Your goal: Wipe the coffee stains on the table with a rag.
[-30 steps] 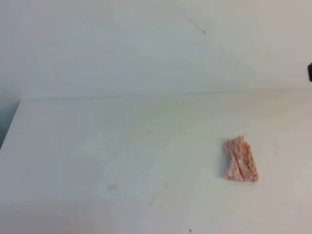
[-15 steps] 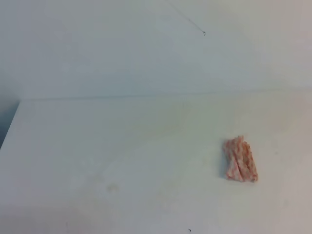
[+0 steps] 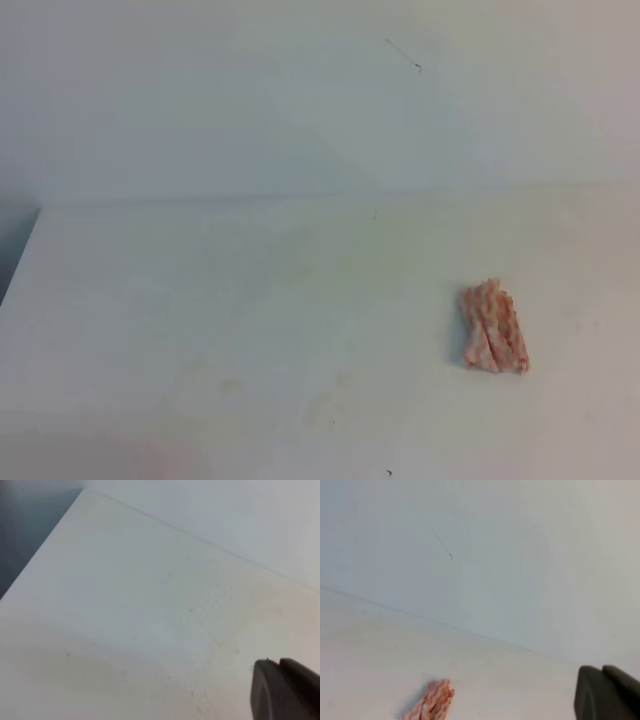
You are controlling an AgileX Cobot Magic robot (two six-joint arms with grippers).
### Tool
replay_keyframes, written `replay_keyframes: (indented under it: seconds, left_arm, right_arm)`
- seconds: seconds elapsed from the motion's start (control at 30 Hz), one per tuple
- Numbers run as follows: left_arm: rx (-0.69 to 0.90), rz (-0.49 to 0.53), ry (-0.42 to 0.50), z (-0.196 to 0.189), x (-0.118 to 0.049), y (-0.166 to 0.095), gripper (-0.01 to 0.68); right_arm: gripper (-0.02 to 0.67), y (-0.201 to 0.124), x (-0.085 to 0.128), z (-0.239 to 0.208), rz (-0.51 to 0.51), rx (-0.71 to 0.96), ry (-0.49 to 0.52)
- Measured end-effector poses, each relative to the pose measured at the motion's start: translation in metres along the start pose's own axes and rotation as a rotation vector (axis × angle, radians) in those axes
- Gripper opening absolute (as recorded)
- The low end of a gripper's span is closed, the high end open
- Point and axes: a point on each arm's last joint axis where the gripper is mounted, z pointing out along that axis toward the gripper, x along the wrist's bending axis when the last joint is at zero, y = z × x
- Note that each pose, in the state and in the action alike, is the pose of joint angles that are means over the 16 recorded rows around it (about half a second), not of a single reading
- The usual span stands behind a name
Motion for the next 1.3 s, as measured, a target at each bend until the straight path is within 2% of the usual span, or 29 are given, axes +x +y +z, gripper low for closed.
replay_keyframes:
  seconds: [0.37, 0.63, 0.8, 1.03, 1.17, 1.3]
  left_arm:
    - [0.000, 0.000, 0.000, 0.000, 0.000, 0.000, 0.001]
    - [0.000, 0.000, 0.000, 0.000, 0.000, -0.001, 0.001]
    - [0.000, 0.000, 0.000, 0.000, 0.000, -0.001, 0.001]
    - [0.000, 0.000, 0.000, 0.000, 0.000, -0.001, 0.001]
    - [0.001, 0.000, 0.001, 0.000, 0.000, -0.001, 0.001]
    - [0.001, 0.000, 0.001, 0.000, 0.000, -0.001, 0.001]
  right_arm:
    - [0.000, -0.003, 0.001, -0.005, -0.003, -0.014, -0.005]
    - [-0.001, -0.031, 0.005, 0.001, -0.012, -0.095, -0.049]
    - [-0.002, -0.072, 0.011, 0.017, 0.002, -0.205, -0.102]
    - [-0.002, -0.151, 0.024, 0.046, 0.069, -0.274, -0.147]
    - [-0.002, -0.194, 0.032, 0.060, 0.118, -0.210, -0.145]
    - [-0.002, -0.221, 0.037, 0.067, 0.151, -0.096, -0.135]
